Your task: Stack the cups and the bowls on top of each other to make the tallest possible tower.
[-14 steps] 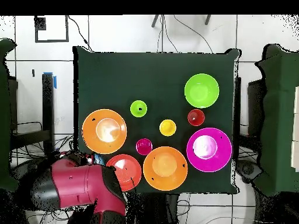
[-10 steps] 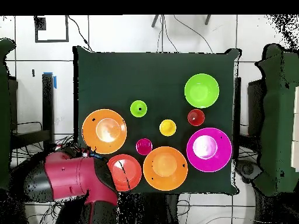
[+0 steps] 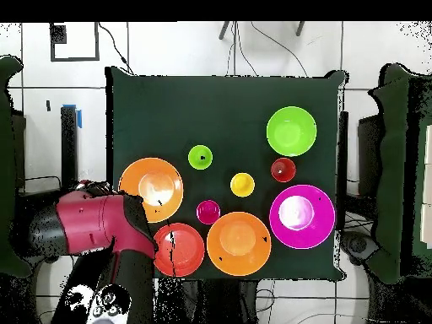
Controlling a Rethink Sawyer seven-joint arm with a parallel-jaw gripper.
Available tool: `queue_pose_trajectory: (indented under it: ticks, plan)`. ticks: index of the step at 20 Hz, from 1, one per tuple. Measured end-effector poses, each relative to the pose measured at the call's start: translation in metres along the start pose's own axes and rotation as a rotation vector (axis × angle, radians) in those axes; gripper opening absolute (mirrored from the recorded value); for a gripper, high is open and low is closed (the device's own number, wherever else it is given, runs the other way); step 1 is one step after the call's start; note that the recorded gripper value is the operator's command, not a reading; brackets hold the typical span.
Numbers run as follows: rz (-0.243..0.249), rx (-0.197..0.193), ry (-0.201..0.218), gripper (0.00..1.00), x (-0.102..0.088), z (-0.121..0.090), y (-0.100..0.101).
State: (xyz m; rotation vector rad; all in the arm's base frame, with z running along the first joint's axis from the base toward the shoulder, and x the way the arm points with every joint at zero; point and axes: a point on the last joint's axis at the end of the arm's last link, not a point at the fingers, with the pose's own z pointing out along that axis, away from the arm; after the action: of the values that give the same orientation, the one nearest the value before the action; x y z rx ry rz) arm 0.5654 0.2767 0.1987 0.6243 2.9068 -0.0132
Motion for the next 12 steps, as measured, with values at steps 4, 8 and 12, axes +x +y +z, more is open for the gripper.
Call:
queue_pose_trajectory:
  ticks: [4,8,12]
  plan:
    - [0.052,0.016,-0.012,1.0,-0.002,0.013,0.013]
    - [0.134,0.033,-0.015,1.0,0.004,0.02,0.029]
    - [0.254,0.046,-0.015,1.0,0.009,0.027,0.048]
